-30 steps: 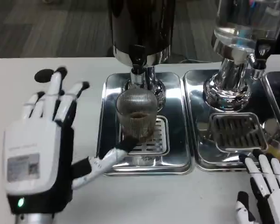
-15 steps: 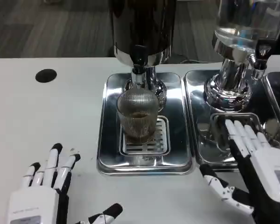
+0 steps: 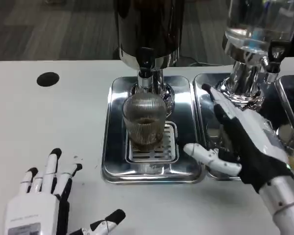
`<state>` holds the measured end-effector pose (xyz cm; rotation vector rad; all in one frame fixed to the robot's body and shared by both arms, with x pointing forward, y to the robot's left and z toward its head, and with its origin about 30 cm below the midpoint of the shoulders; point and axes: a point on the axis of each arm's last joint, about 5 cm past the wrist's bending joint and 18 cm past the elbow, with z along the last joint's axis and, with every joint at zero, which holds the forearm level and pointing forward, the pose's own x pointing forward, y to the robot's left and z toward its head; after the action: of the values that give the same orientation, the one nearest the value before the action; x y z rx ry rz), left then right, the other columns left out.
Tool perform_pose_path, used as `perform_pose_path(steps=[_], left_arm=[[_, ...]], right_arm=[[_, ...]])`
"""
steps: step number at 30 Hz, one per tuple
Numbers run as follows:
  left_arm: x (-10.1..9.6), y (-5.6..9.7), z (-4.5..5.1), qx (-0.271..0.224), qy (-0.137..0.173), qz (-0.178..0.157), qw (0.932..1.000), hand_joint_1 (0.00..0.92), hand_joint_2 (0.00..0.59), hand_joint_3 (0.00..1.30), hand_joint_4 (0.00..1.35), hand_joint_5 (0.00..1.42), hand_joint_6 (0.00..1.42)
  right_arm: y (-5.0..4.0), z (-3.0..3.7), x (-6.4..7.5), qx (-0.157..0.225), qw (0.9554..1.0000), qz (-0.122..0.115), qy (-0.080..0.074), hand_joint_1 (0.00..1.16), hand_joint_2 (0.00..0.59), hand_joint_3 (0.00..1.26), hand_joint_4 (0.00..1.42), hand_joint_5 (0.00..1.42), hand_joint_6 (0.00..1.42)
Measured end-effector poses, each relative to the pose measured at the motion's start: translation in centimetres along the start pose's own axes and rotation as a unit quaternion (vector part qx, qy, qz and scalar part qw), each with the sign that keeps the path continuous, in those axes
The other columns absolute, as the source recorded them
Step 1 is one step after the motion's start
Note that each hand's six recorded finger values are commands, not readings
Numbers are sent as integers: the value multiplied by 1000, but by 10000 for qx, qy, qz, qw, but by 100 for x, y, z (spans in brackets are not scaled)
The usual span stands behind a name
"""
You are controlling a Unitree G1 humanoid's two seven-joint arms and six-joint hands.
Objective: Grasp the cup under the faucet to collect the drink, then remove the cup.
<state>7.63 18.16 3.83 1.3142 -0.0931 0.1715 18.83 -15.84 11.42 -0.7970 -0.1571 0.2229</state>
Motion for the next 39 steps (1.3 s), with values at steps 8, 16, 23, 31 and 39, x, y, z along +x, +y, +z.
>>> perform_pose_path(steps=[8,16,23,31,39], left_arm=[[-19,42,-58,48,145,24,9999,0,53,320,0,188,131],[-57,54,-72,78,200,-10,9998,0,56,371,0,192,131],[-58,64,-95,124,251,3,9996,0,62,443,0,203,131],[-71,71,-115,119,346,-5,9993,0,89,596,37,207,131],[-79,68,-140,100,452,-22,9989,0,94,640,52,219,131]], right_arm=[[128,-11,281,480,9976,414,262,340,165,0,0,0,0],[135,101,552,377,9971,654,82,397,163,0,0,0,0],[185,106,638,384,9954,864,128,421,156,0,0,0,0],[271,162,752,460,9935,1032,128,482,159,0,0,0,0],[351,121,756,588,9933,943,308,534,163,0,0,0,0]])
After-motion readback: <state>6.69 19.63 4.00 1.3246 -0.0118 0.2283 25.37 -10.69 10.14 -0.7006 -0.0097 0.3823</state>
